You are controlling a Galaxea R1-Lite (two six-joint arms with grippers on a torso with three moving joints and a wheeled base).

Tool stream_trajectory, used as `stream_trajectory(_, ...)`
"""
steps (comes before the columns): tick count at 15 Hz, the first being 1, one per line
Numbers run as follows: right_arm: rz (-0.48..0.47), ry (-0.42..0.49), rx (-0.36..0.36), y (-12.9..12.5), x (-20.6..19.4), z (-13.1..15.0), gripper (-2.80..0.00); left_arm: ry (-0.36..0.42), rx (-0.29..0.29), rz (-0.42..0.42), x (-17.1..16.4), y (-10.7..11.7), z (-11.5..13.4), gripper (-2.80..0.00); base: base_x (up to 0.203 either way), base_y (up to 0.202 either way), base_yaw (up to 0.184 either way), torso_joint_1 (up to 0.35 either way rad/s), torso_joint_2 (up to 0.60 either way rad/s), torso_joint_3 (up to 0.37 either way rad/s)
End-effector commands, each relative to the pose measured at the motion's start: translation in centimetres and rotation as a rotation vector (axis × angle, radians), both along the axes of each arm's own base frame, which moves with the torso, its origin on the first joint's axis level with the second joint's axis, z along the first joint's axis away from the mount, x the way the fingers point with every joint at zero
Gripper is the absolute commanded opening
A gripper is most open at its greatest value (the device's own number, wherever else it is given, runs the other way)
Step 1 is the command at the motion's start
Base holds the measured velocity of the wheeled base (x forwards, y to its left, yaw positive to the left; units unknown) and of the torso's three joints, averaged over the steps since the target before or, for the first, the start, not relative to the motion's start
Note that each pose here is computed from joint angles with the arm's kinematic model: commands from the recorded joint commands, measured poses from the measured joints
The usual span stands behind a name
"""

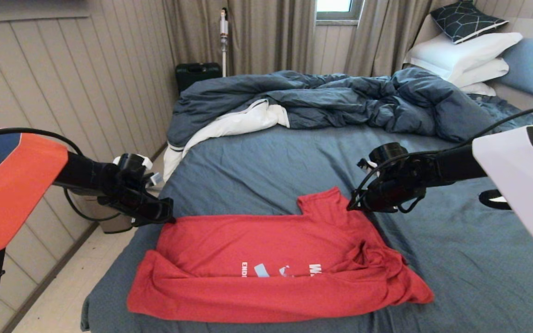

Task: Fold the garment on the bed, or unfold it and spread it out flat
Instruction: Fold the red T-shirt

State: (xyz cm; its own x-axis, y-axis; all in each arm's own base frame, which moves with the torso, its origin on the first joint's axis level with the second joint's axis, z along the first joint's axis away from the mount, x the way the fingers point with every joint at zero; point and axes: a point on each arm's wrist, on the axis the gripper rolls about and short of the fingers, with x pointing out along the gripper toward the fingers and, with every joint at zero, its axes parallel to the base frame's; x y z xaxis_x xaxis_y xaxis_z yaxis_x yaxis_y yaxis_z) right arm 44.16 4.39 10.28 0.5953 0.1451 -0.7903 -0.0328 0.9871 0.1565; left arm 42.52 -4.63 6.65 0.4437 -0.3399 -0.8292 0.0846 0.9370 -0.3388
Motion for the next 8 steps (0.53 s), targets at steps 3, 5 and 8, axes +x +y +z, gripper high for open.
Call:
stream_trajectory(3, 0.000, 0.015, 0.000, 0.1, 0.8, -1.2, 0.00, 0.002, -0.002, -0.001, 0.0, 0.0, -0.1, -2.80, 0.000, 0.000, 0.000, 0.000, 0.00, 0.000)
stream_trajectory(5, 0.002, 0.006, 0.001, 0.3, 1.4, -1.5, 0.00, 0.002, -0.002, -0.001, 0.0, 0.0, -0.1, -2.80, 0.000, 0.000, 0.000, 0.000, 0.00, 0.000)
stream_trajectory(8, -0.001, -0.030, 0.009, 0.3, 1.5, -1.0, 0.00, 0.001, -0.002, -0.001, 0.1, 0.0, -0.1, -2.80, 0.000, 0.000, 0.000, 0.000, 0.00, 0.000)
